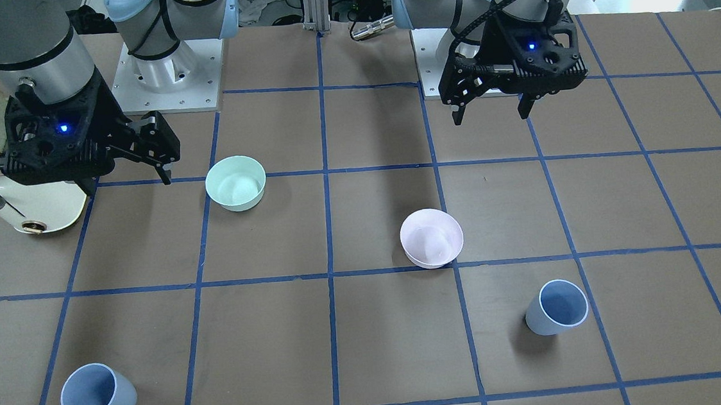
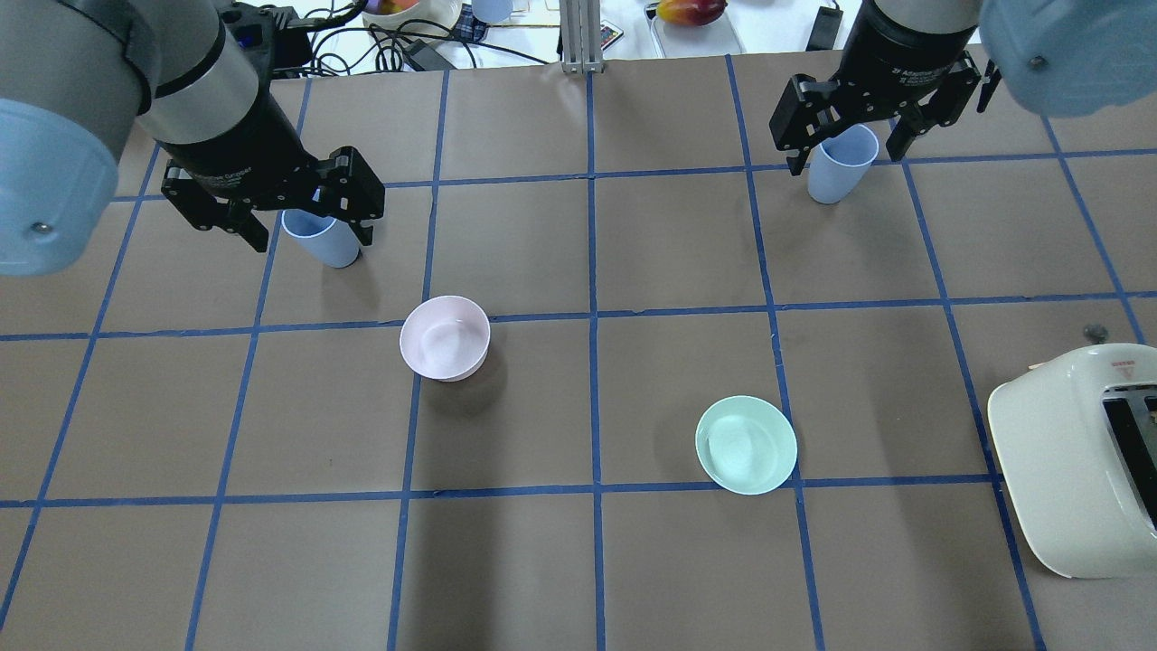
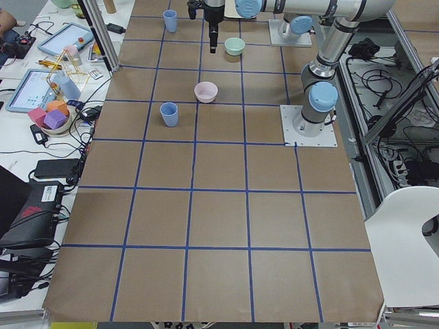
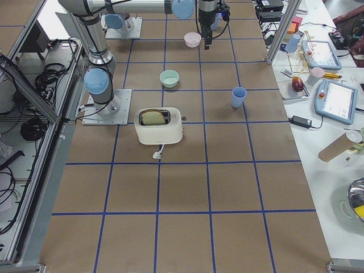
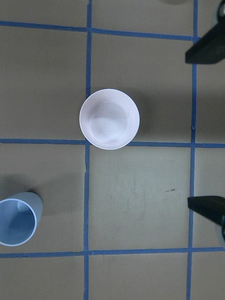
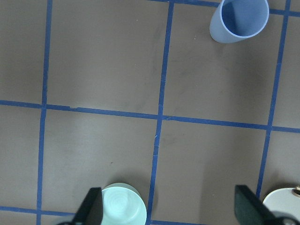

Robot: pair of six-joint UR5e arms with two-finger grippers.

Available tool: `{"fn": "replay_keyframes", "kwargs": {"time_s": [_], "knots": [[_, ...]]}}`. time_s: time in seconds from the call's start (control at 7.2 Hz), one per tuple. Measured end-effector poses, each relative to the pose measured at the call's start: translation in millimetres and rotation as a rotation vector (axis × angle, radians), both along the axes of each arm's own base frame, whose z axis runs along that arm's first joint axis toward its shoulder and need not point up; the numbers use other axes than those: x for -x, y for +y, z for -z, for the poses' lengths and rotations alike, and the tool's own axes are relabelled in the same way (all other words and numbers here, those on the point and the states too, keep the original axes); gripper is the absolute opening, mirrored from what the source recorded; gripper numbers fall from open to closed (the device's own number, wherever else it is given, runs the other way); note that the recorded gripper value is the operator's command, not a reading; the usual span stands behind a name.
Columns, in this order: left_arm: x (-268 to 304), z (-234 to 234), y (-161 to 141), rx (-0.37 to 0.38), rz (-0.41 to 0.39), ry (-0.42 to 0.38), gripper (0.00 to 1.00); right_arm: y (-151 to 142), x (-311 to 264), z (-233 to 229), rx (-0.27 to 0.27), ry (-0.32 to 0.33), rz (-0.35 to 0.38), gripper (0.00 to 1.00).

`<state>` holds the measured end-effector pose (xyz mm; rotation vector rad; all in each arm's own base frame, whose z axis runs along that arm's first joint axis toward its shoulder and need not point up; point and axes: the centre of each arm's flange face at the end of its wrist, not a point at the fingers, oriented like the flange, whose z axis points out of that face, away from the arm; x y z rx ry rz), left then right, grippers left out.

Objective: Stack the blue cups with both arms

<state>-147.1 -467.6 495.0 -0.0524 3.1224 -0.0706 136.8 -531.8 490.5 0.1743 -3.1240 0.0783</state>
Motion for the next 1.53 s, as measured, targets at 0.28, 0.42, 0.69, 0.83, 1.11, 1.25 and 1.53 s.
{"fn": "replay_keyframes", "kwargs": {"time_s": [0.28,0.42,0.69,0.83,1.11,1.25,1.53], "knots": [[0,0,0,-0.001,0.000,0.000,1.00,2,-1,-4,0.012,-0.007,-0.022,1.00],[0,3,0,-0.006,0.004,-0.001,1.00,2,-2,-8,0.028,-0.018,-0.030,1.00],[-1,7,-13,0.010,0.012,-0.013,1.00,1,-3,-6,0.039,-0.028,-0.034,1.00],[-1,10,-26,0.032,0.013,-0.013,1.00,0,-3,-5,0.038,-0.029,-0.034,1.00],[-1,35,-64,0.043,0.019,-0.013,1.00,-1,-3,-2,0.033,-0.028,-0.035,1.00],[-5,45,-87,0.042,0.031,-0.017,1.00,-2,-3,0,0.030,-0.028,-0.035,1.00],[-31,71,-152,0.030,0.052,-0.027,1.00,-3,-3,2,0.026,-0.027,-0.036,1.00]]}}
